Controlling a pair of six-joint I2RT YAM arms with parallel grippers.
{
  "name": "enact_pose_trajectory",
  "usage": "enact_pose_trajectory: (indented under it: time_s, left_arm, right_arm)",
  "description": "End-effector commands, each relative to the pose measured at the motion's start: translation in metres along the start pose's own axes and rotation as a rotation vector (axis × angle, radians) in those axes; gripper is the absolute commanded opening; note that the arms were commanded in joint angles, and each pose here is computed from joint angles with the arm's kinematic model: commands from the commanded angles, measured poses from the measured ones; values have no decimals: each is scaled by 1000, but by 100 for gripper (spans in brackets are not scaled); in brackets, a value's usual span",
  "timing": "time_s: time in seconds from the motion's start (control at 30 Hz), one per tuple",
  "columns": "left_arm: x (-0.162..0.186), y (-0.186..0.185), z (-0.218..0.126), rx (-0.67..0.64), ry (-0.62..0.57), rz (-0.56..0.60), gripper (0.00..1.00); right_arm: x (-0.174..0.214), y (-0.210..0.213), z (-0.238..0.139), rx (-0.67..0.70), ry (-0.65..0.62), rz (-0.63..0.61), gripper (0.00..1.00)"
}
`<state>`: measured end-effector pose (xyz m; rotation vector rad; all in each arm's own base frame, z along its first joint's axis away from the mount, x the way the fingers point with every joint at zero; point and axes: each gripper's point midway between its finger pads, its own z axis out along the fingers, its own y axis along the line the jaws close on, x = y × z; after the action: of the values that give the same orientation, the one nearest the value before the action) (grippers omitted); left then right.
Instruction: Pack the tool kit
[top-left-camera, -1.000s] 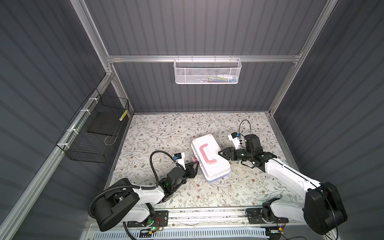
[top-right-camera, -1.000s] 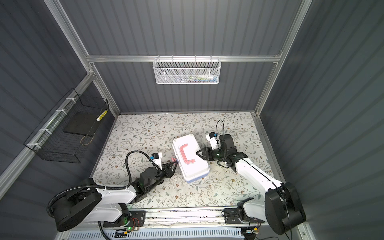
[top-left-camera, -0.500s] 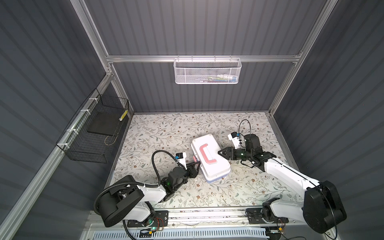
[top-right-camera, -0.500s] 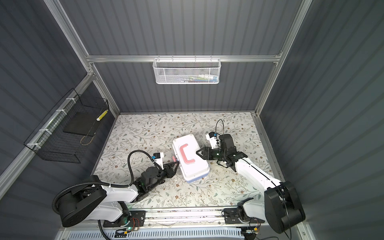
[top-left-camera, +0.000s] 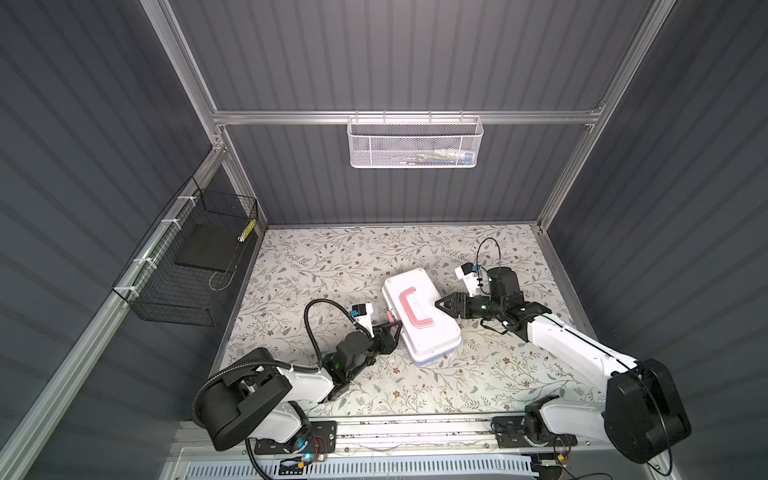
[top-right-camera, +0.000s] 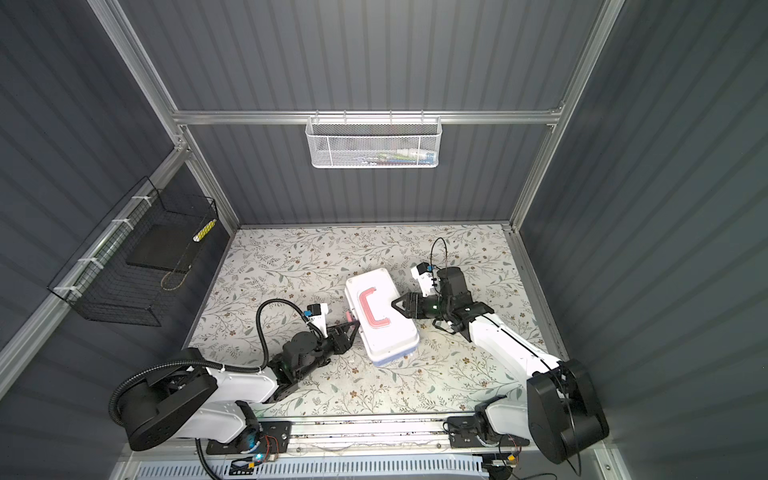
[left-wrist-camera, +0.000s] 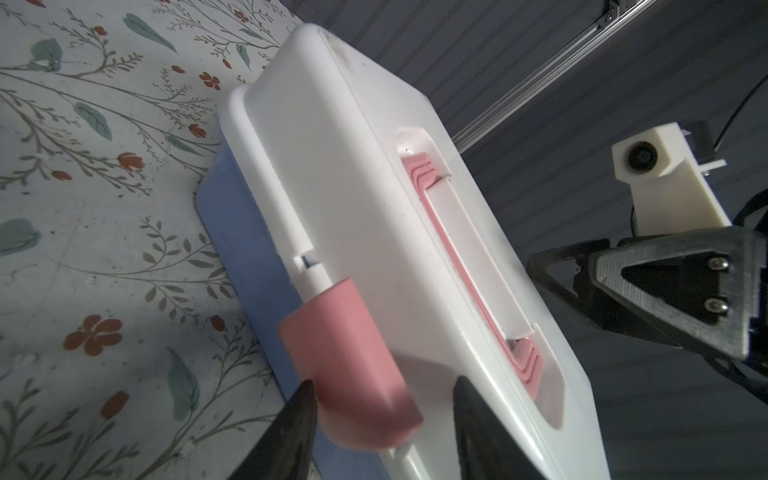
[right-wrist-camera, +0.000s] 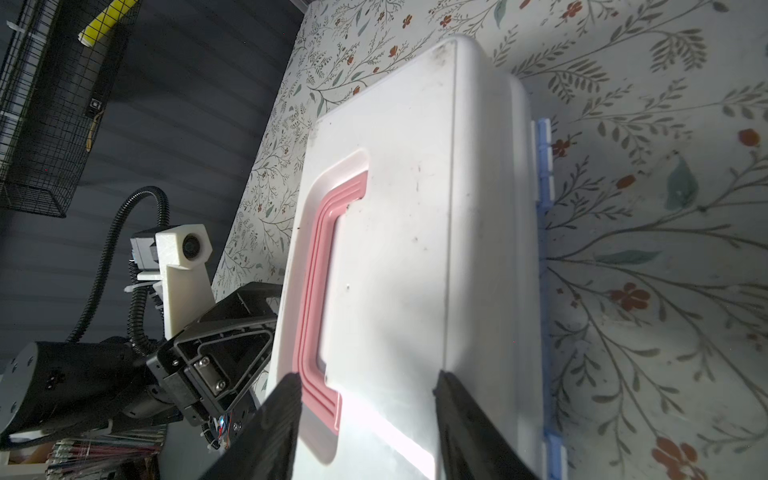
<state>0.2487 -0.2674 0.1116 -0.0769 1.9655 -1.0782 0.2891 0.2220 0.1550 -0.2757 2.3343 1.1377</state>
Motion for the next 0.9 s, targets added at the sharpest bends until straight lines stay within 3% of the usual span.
enact_pose_trajectory:
  time_s: [0.0, 0.43, 0.63, 0.87]
  left_arm:
    - [-12, -15, -2, 52, -27, 13, 58]
    - [-21, -12, -7, 38, -41, 23, 45]
    - [-15, -9, -2, 38, -28, 10, 34]
    - [-12, -9, 2, 46, -24, 1, 30]
  right_arm:
    - [63, -29, 9, 78, 213, 173, 55]
    - [64, -31, 12, 75, 220, 183, 53]
    - [63, -31, 13, 74, 221, 184, 53]
    - [65, -31, 12, 78, 224, 184, 53]
